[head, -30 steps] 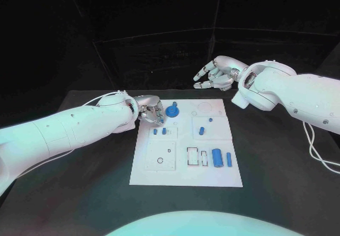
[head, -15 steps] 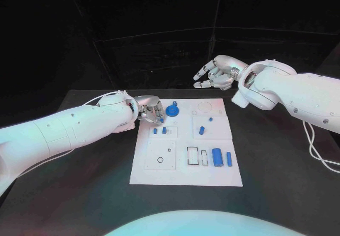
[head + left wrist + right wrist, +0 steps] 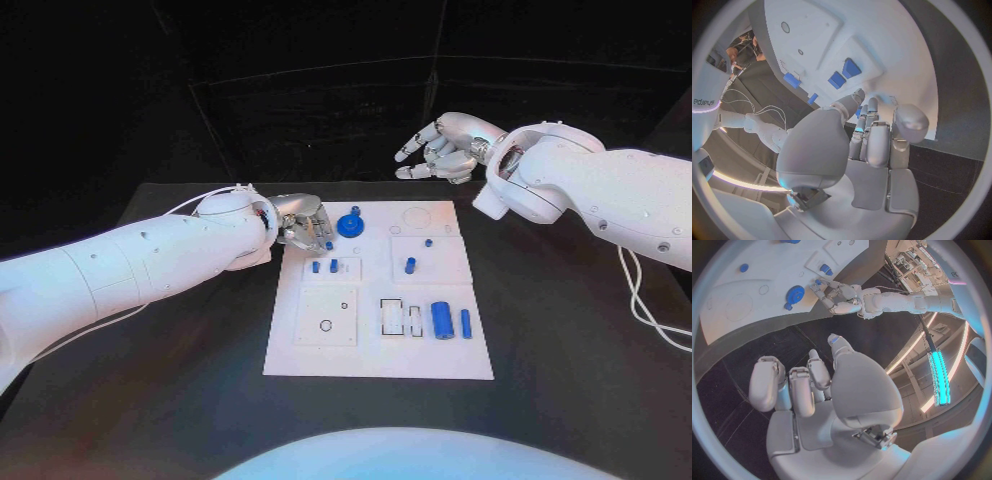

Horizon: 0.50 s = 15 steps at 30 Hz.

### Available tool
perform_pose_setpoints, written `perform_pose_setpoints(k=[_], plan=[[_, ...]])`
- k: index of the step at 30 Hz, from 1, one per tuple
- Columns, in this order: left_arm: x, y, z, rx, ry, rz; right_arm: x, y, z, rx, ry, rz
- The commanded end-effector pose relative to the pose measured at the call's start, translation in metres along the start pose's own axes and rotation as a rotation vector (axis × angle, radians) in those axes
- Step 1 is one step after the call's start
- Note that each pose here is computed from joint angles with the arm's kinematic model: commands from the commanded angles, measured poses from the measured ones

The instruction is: Assemble the parts on the task board

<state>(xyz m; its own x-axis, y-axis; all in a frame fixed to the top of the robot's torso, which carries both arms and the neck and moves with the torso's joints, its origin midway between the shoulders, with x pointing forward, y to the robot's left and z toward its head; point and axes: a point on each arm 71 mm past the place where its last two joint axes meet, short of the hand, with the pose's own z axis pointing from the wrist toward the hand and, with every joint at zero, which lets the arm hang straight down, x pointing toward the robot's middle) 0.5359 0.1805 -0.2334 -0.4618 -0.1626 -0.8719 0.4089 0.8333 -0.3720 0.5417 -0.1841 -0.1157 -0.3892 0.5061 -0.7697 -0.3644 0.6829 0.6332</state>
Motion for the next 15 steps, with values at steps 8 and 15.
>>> perform_pose_setpoints(k=[8,15], plan=[[-0.0132,0.0260,-0.0210,-0.040,-0.105,-0.164,-0.010,-0.015,-0.004,0.049,-0.025,-0.088],[-0.0301,0.0470,-0.0458,-0.042,-0.279,-0.482,-0.006,-0.027,-0.012,0.068,-0.035,-0.259]])
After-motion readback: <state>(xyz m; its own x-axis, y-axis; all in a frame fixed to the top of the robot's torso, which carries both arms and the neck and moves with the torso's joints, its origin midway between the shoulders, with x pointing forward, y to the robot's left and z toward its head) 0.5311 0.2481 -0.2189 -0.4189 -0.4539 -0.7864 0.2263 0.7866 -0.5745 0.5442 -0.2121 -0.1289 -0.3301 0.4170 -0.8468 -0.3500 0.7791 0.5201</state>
